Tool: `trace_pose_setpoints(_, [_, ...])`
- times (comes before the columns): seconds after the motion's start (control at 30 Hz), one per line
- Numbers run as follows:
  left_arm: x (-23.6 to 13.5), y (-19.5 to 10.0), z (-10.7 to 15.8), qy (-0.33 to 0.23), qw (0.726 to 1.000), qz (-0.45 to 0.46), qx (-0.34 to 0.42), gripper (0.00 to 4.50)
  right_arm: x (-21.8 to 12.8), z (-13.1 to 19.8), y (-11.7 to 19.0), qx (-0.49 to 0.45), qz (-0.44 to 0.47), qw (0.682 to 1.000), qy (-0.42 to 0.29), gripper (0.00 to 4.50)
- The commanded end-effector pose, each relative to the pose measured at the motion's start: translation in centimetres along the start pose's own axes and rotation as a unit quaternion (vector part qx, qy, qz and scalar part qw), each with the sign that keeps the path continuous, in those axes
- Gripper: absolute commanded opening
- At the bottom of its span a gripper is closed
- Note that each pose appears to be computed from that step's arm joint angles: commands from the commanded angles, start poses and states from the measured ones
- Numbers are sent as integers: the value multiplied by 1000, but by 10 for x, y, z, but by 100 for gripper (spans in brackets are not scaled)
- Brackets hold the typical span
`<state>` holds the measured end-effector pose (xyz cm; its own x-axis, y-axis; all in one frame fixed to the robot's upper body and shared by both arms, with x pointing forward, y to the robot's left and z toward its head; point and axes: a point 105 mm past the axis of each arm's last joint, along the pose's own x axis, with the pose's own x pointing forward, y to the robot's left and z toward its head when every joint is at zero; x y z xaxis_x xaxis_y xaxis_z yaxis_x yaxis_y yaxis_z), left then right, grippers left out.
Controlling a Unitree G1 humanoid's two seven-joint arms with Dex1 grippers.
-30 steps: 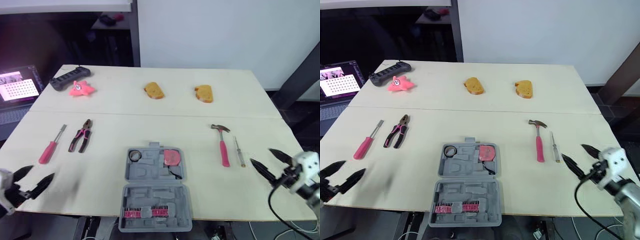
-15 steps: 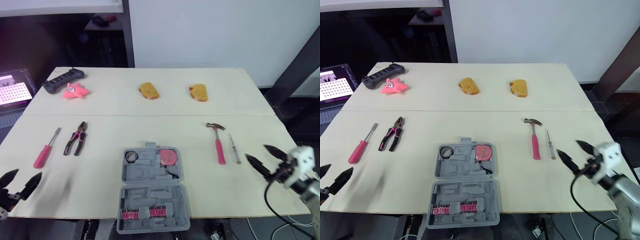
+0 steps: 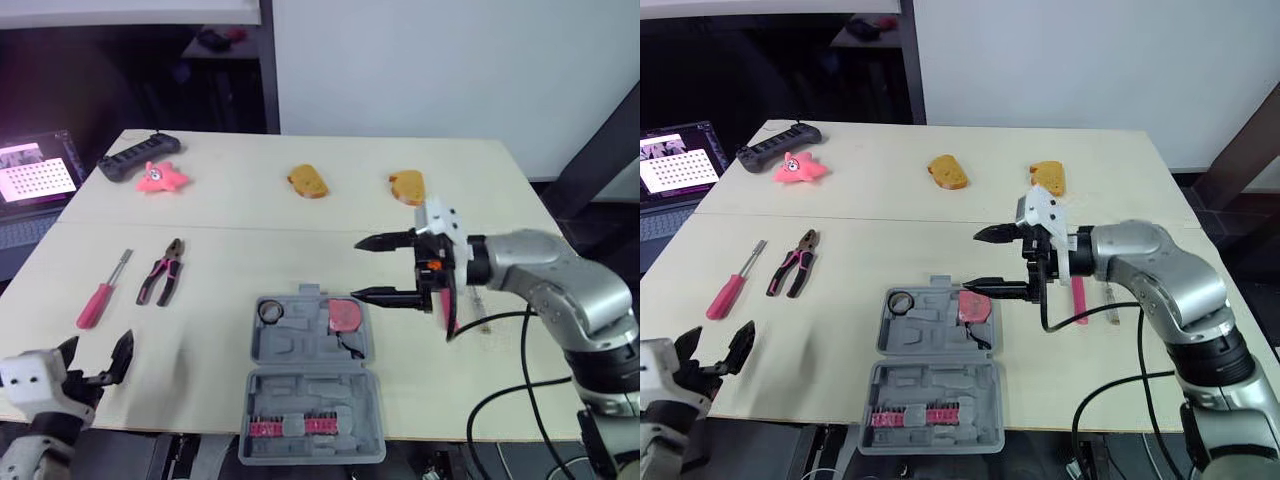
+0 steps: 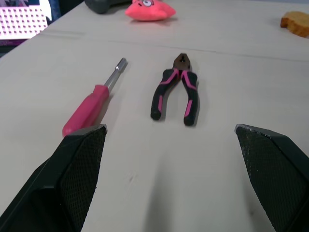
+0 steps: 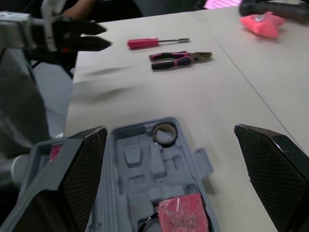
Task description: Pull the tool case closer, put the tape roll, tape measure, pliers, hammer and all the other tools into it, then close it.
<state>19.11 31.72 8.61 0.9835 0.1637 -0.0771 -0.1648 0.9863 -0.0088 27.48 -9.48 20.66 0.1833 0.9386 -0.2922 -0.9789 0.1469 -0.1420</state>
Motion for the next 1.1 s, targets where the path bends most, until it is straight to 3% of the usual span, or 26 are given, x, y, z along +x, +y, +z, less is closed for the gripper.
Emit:
trace_pose_setpoints(0.03, [19,0,11,22,1000,13,14,450,3,9,3,-20,16,1000,6,446])
trace_pose_setpoints(0.37, [103,-10,41,77,995,-46,52,450,9,16,2,-27,-2,999,18,446])
trace_pose_setpoints(0.6, [168,-22,17,135,986,-79,59,450,7,14,-6,-15,-50,998,21,446])
trace_pose_setpoints(0.8, [197,-28,6,151,983,-81,58,450,5,14,-13,-19,-80,996,24,446])
trace_pose_setpoints(1.1, [209,-31,-1,168,983,-69,32,450,-3,10,-15,-21,-103,994,39,446])
